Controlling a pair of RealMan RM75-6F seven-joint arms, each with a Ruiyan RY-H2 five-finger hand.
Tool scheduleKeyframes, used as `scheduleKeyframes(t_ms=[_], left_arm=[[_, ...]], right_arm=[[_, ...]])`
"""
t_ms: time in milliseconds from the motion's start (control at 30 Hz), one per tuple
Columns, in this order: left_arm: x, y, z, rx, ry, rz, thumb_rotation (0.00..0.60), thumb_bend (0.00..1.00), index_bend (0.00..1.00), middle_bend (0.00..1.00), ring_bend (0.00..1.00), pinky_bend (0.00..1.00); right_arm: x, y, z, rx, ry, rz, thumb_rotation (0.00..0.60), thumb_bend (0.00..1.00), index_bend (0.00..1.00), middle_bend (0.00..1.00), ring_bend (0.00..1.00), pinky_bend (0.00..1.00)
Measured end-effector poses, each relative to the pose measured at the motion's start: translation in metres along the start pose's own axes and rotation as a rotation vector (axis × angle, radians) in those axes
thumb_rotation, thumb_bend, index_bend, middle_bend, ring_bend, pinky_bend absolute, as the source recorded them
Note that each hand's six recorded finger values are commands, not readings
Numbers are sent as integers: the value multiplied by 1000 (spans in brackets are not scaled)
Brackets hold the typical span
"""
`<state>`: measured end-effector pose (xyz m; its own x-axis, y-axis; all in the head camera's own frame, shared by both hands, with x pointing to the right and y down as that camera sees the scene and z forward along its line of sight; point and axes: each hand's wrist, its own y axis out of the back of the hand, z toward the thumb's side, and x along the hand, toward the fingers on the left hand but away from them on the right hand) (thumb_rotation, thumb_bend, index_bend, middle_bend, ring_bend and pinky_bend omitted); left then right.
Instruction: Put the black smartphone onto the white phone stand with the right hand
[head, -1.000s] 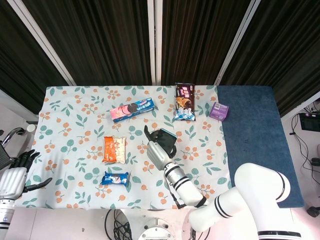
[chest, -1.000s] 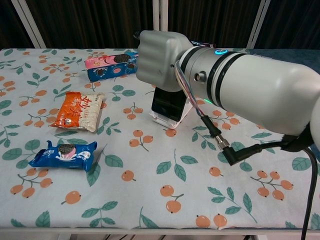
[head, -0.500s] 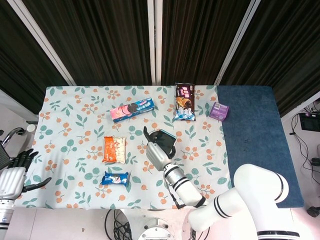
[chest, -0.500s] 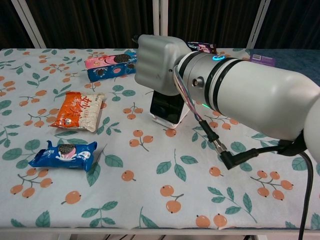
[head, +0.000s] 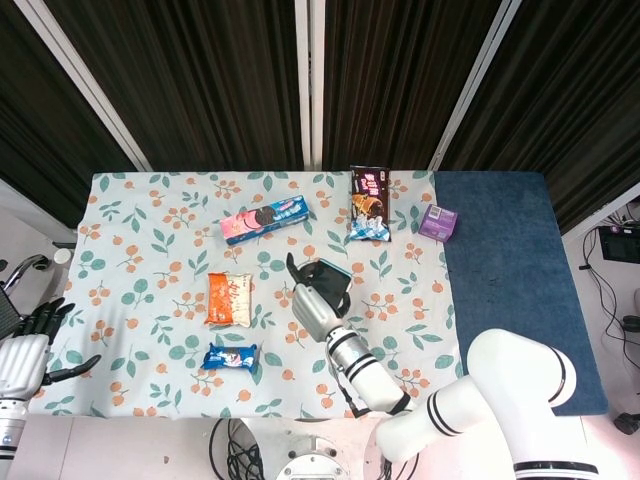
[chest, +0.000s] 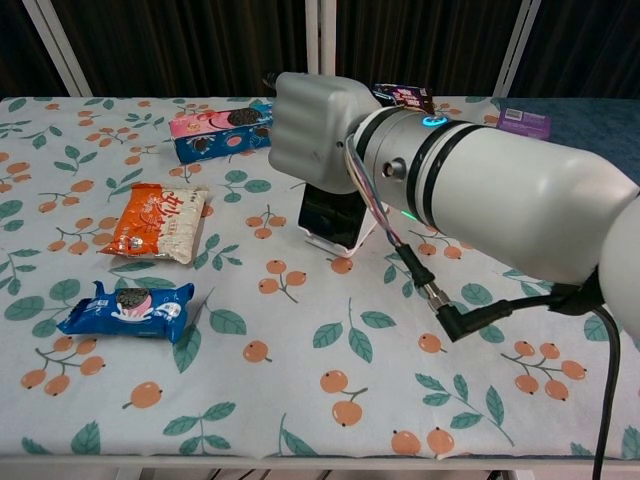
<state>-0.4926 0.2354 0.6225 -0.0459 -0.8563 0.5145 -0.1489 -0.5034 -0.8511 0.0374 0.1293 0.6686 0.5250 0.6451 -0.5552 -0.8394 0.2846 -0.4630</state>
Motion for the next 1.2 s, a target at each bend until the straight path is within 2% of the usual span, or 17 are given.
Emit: scheduleKeyframes(t_ms=[300, 367, 433, 567, 667, 733, 800, 867, 1067, 1200], left_arm=[[0, 0, 0, -3, -2, -2, 162, 0, 108, 39, 50, 138], [1, 0, 0, -3, -2, -3, 164, 0, 108, 39, 49, 138], [1, 0, 0, -3, -3, -4, 164, 0, 108, 39, 49, 138], [1, 0, 0, -3, -1, -4, 164, 0, 108, 39, 50, 138], [1, 0, -1, -2, 3, -7, 161, 0, 108, 39, 50, 138], [1, 1, -2, 0, 4, -6, 162, 0, 108, 39, 50, 138], [1, 1, -2, 0, 5, -4, 163, 0, 108, 39, 50, 138], [1, 1, -2, 0, 4, -4, 164, 0, 108, 39, 50, 138], [1, 0, -1, 1, 4, -6, 161, 0, 108, 39, 49, 138], [0, 1, -1, 2, 4, -6, 164, 0, 108, 39, 49, 138]], right_arm=[[1, -1, 0, -2, 2, 9, 600, 305, 650, 410, 435, 0], [1, -1, 0, -2, 3, 11, 600, 305, 623, 403, 422, 0], [1, -2, 1, 0, 4, 16, 600, 300, 548, 391, 400, 0], [1, -5, 1, -1, 4, 40, 600, 248, 286, 342, 298, 0], [2, -7, 2, -9, 7, 52, 600, 193, 88, 220, 160, 0], [2, -8, 1, -11, 9, 57, 600, 174, 18, 135, 81, 0], [2, -9, 1, -8, 12, 66, 600, 141, 0, 47, 15, 0], [3, -10, 2, -1, 15, 74, 600, 96, 0, 5, 0, 0], [5, -8, -1, -7, 17, 56, 600, 45, 0, 0, 0, 0], [9, -3, -7, -22, 8, 15, 600, 27, 0, 0, 0, 0]])
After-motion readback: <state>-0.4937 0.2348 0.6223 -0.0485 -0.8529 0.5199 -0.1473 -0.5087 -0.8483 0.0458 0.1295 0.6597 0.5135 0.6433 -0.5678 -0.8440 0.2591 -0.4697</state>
